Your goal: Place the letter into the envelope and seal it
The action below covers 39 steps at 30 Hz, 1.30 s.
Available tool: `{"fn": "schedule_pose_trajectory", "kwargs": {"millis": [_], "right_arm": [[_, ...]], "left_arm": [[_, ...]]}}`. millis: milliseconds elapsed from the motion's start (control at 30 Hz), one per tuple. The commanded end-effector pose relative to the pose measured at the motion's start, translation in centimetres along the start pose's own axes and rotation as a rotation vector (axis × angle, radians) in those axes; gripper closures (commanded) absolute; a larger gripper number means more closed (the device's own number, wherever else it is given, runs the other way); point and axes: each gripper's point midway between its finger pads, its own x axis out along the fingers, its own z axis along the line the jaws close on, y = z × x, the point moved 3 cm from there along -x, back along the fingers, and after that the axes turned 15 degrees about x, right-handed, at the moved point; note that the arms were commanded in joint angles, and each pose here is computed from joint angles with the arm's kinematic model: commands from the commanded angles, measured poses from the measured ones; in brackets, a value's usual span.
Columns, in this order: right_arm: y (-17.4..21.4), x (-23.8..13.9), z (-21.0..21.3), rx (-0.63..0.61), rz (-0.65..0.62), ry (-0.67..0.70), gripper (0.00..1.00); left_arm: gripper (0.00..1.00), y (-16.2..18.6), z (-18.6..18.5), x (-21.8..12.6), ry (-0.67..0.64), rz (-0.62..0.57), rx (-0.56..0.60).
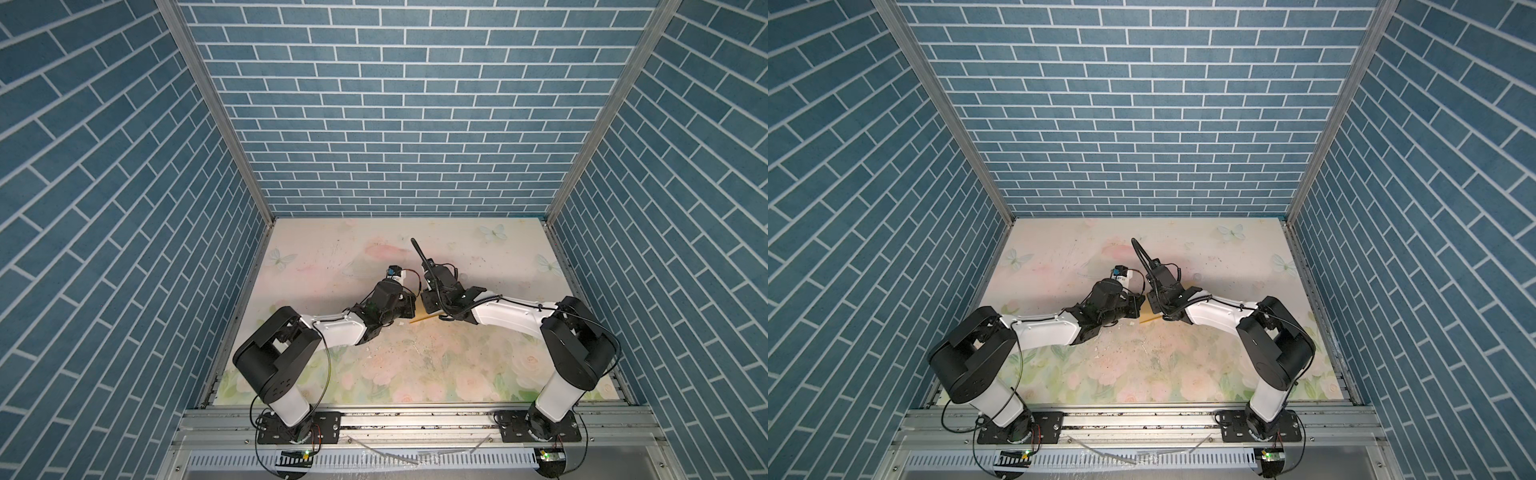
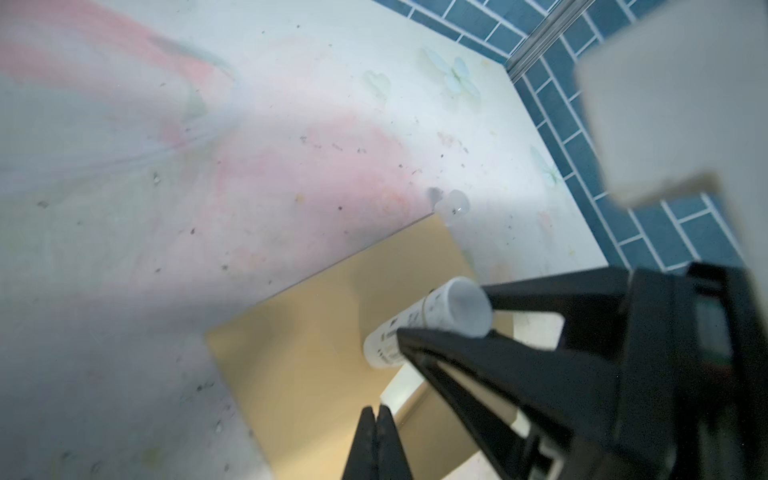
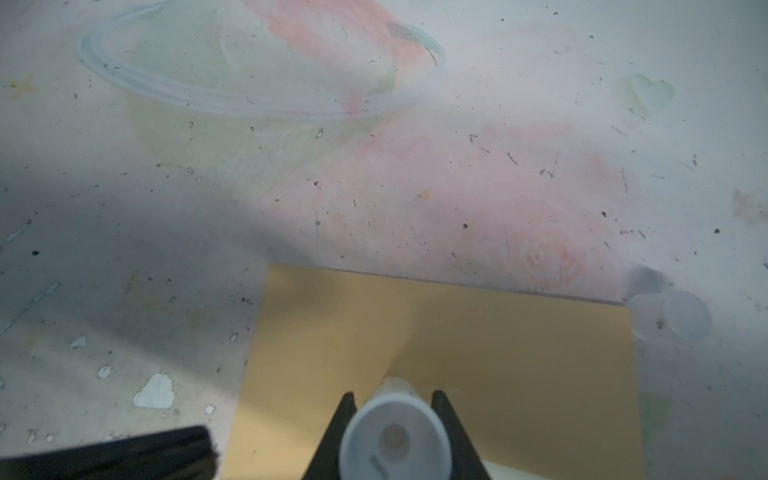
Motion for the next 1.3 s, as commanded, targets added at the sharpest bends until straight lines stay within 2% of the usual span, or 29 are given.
{"fn": "schedule_pose_trajectory", "kwargs": {"millis": [0, 500, 933, 1267], "right_arm": [[2.5, 0.1, -0.7, 0.028, 0.075, -0.005, 1.0], [2.6, 0.1, -0.8, 0.029, 0.07, -0.007, 1.0], [2.0, -0.1, -1.9, 0.051, 0.052, 0.009, 1.0], [1.8, 0.0, -2.5, 0.063, 0.05, 0.015, 1.0]], "left_arm": [[1.0, 1.6, 0.9, 1.6, 0.002, 0.073, -0.021], [1.0, 4.5, 2.6, 4.1, -0.071, 0.192, -0.072], [1.0, 7.2, 4.9, 3.5, -0.23, 0.342, -0.082], [1.0, 9.1, 6.2, 3.0, -0.299, 0.415, -0.083]]}}
